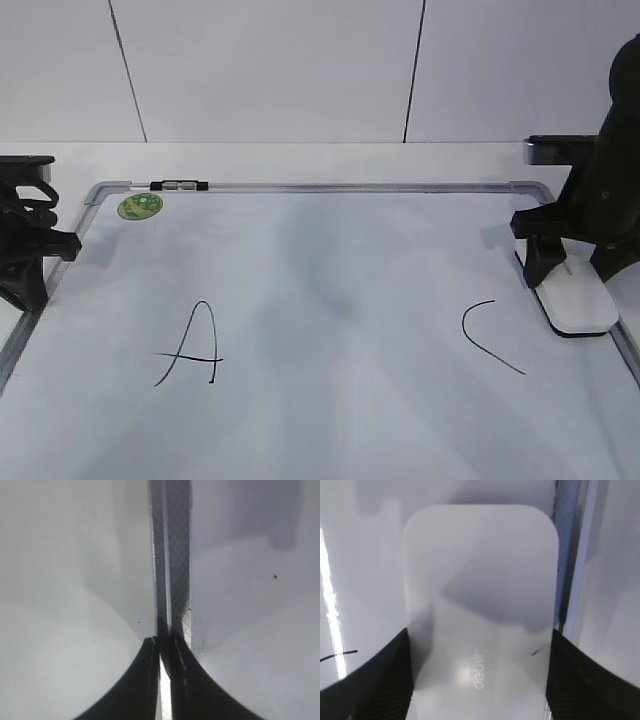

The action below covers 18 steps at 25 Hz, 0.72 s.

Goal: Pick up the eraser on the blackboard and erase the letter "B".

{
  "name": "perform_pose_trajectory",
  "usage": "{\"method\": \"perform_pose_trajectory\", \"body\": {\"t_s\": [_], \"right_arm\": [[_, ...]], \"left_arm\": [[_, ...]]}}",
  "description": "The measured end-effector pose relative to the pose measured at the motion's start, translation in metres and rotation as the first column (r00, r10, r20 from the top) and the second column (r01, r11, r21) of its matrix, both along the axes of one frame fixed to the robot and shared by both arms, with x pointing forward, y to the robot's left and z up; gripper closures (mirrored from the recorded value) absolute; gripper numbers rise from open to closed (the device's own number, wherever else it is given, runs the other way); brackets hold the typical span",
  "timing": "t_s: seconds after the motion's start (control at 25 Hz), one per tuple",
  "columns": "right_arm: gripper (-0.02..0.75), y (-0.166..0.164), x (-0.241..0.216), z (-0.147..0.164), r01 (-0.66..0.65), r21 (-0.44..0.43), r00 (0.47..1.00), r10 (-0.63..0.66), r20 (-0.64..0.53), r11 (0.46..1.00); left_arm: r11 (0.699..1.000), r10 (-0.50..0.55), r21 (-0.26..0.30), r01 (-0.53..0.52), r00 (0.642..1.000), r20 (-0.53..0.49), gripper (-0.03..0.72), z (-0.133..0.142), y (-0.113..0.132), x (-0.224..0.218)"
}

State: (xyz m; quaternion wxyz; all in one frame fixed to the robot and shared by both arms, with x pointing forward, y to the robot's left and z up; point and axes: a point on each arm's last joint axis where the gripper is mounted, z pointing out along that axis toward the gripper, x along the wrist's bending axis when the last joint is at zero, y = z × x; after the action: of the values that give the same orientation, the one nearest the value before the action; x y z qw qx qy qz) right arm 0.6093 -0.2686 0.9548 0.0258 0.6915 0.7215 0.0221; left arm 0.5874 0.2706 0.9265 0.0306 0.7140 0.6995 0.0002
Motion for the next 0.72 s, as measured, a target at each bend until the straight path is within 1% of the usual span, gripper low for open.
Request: {"method": "perform_pose_trajectory", "body": {"t_s": [0.2,0.28,0.36,0.44,0.56,0.72], "right_arm": [[0.19,0.0,0.0,0.0,0.0,0.0,1.0,0.0,0.0,1.0],[0.164,0.0,0.0,0.0,0.0,0.0,1.0,0.0,0.002,1.0],[0.118,0.0,0.002,0.003,0.001,-0.002,1.0,-0.001,0.006,1.0],[0.095,0.0,0.005,0.008,-0.001,-0.006,1.0,0.001,0.013,1.0],[0.087,0.0,0.009,0.015,-0.002,-0.007,1.0,0.002,0.022,1.0],[0.088,0.0,0.011,0.026,-0.001,-0.009,1.0,0.001,0.006,1.0]], "left_arm": [[1.0,0.0,0.0,0.0,1.0,0.0,0.671,0.0,0.0,0.0],[1.0,0.0,0.0,0.0,1.0,0.0,0.671,0.0,0.0,0.0],[1.0,0.0,0.0,0.0,1.0,0.0,0.671,0.0,0.0,0.0],[1.0,0.0,0.0,0.0,1.0,0.0,0.671,0.0,0.0,0.0],[1.0,0.0,0.0,0.0,1.0,0.0,0.671,0.0,0.0,0.0],[1.0,0.0,0.0,0.0,1.0,0.0,0.671,0.0,0.0,0.0]]}}
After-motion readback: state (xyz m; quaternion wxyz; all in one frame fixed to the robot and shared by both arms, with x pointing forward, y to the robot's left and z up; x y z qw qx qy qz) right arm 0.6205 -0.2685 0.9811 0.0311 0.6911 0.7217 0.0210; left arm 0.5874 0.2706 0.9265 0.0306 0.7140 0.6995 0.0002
